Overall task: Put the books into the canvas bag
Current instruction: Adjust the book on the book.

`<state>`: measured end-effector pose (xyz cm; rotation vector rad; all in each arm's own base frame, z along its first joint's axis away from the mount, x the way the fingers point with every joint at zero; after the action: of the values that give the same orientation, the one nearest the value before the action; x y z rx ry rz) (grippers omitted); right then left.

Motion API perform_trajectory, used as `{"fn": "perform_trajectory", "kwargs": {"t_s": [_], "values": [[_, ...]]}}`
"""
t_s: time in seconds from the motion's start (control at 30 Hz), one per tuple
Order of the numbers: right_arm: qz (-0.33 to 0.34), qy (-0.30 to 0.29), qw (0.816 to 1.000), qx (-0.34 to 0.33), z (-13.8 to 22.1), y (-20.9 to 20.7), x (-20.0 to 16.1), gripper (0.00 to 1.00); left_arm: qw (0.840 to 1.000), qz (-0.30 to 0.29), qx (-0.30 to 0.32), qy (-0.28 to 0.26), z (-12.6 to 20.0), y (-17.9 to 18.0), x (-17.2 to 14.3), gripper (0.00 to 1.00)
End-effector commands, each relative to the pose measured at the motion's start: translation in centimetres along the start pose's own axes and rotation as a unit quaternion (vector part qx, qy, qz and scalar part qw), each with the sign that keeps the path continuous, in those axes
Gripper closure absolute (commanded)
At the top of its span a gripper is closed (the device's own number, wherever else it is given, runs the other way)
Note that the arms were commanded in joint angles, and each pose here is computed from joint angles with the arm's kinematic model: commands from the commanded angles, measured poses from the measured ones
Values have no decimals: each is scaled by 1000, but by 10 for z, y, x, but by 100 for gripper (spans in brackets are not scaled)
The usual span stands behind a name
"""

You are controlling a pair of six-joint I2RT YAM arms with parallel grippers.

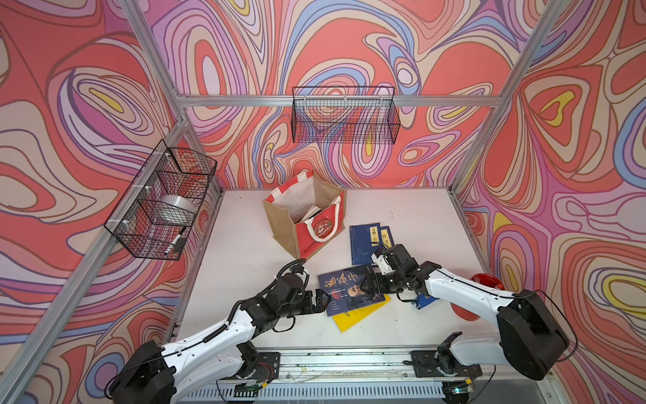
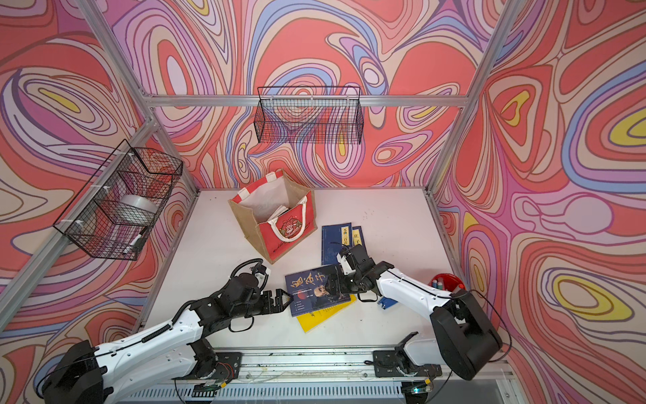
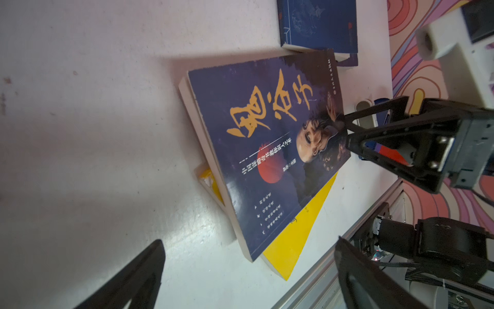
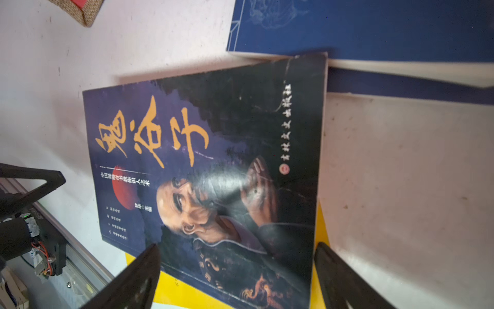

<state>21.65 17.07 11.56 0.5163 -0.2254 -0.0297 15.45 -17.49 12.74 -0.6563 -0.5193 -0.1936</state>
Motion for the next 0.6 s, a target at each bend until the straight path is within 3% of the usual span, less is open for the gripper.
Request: {"fn": "perform_trajectory", "kwargs": {"t_s": [0.0,0.57], "values": [[-1,18,1000,17,-8,1,-8,10,1000,3,-3,-27,-5,-5,11,0],[92,106,982,130,-31,70,-88,11,999,-13,-8,-36,-21,0,42,0]]}}
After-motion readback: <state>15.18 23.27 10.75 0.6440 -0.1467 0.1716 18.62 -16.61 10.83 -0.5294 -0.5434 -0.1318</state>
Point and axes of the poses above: each gripper's point midway between its finger pads, its own z axis back along the fingers, its own y axis along the line the jaws close on, x = y × z, the point moved 7 cm from there along z, back along the fingers, and after that the axes turned 14 degrees about -z, right-handed, at the moved point
